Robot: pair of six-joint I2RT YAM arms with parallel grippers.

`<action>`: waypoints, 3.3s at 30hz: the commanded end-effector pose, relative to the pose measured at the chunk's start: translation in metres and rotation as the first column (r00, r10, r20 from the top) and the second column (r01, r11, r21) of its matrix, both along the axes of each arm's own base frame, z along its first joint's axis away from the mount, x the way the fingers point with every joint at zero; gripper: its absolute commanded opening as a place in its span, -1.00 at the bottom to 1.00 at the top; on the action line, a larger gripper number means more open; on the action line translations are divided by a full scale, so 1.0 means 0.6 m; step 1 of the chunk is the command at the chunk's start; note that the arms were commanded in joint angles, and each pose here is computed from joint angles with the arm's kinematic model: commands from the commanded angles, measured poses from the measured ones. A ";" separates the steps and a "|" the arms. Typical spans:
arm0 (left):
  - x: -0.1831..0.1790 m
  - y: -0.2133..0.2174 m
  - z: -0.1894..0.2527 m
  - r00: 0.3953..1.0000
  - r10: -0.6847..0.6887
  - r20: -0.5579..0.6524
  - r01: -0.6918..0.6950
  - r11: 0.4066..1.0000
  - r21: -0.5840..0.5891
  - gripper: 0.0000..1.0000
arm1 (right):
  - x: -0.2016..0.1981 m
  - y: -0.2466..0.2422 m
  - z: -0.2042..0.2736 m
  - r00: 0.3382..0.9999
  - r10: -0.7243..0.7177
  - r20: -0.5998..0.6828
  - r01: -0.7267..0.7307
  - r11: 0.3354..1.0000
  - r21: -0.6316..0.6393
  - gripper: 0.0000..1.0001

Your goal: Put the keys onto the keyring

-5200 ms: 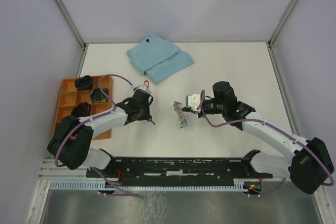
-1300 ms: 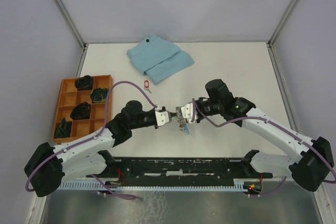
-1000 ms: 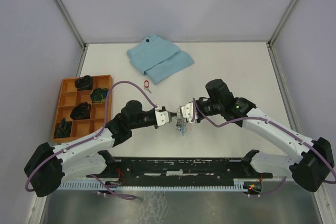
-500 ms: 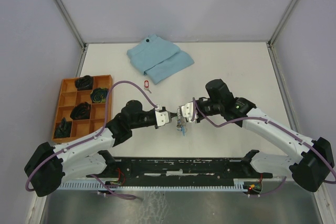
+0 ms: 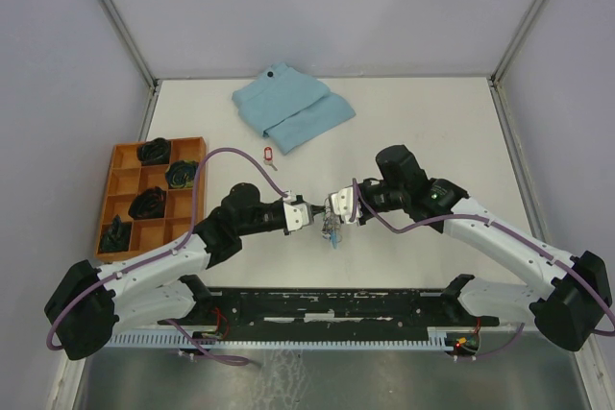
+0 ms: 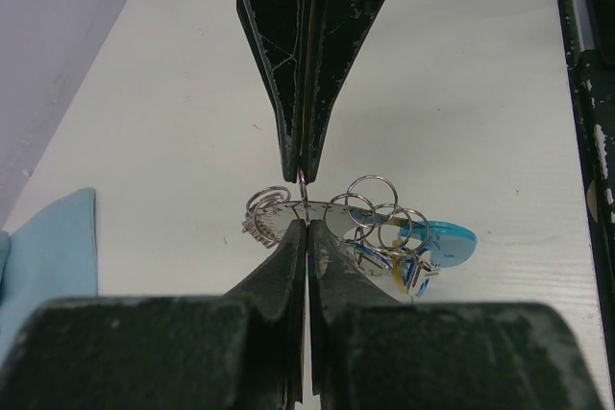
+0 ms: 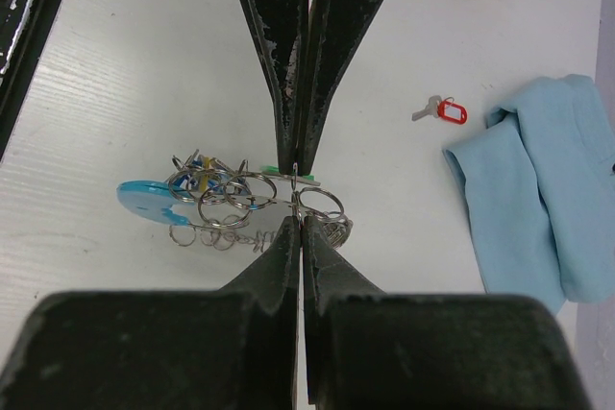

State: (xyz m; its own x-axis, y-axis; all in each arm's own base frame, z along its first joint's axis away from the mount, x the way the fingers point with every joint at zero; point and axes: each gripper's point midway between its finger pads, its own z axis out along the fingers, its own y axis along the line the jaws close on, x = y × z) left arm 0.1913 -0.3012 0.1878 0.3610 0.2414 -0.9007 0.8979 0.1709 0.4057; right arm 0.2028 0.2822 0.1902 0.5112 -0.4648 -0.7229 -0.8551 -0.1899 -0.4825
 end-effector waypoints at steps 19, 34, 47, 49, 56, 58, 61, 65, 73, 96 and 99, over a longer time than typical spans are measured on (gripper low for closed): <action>-0.002 -0.018 0.063 0.996 -0.039 0.075 0.046 0.995 -0.089 -0.95 | 0.000 0.019 0.041 1.000 0.014 0.026 -0.016 0.998 0.061 -0.99; -0.004 -0.024 0.074 0.997 -0.046 0.068 0.055 0.989 -0.135 -0.95 | -0.009 0.030 0.041 1.000 0.020 0.010 -0.021 0.997 0.070 -0.99; 0.000 -0.014 0.051 0.996 0.003 -0.085 -0.015 0.989 -0.145 -0.95 | -0.018 0.031 0.050 0.997 0.051 0.063 -0.059 0.990 0.130 -0.99; 0.000 -0.009 0.046 0.993 -0.002 -0.122 -0.017 0.988 -0.155 -0.95 | -0.019 0.030 0.053 0.996 0.059 0.068 -0.068 0.986 0.149 -0.99; -0.005 -0.001 0.033 0.966 -0.064 -0.249 0.012 0.978 -0.207 -0.95 | -0.022 0.029 0.064 0.995 0.079 0.066 -0.091 0.975 0.205 -0.99; -0.009 -0.003 0.028 0.956 -0.090 -0.279 0.029 0.977 -0.213 -0.95 | -0.022 0.029 0.066 0.994 0.081 0.069 -0.094 0.972 0.215 -0.99; -0.012 -0.002 0.018 0.939 -0.115 -0.325 0.043 0.974 -0.221 -0.95 | -0.021 0.028 0.073 0.994 0.075 0.074 -0.091 0.967 0.239 -0.99; -0.010 0.003 0.012 0.918 -0.132 -0.373 0.039 0.968 -0.247 -0.94 | -0.019 0.028 0.080 0.996 0.068 0.065 -0.084 0.956 0.282 -0.99; -0.010 0.004 -0.007 0.882 -0.145 -0.448 0.025 0.965 -0.263 -0.68 | -0.014 0.034 0.095 0.998 0.052 0.038 -0.062 0.928 0.367 -0.99; 0.002 0.062 0.070 0.991 0.023 -0.128 -0.071 0.919 -0.388 -0.08 | -0.001 0.031 0.080 1.000 0.019 -0.013 -0.012 0.916 0.401 -0.99; 0.008 0.050 0.077 0.995 -0.004 -0.103 -0.036 0.923 -0.383 -0.09 | -0.002 0.031 0.082 1.000 0.020 -0.016 -0.012 0.915 0.404 -0.99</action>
State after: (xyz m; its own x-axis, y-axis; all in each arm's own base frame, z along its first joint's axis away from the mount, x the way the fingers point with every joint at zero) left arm 0.1858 -0.2649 0.2077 0.1217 -0.1047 -0.9870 0.9473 0.3092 0.0840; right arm 0.2014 0.2966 0.2136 0.4461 -0.1947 -0.8735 -0.8915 -0.0110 -0.4528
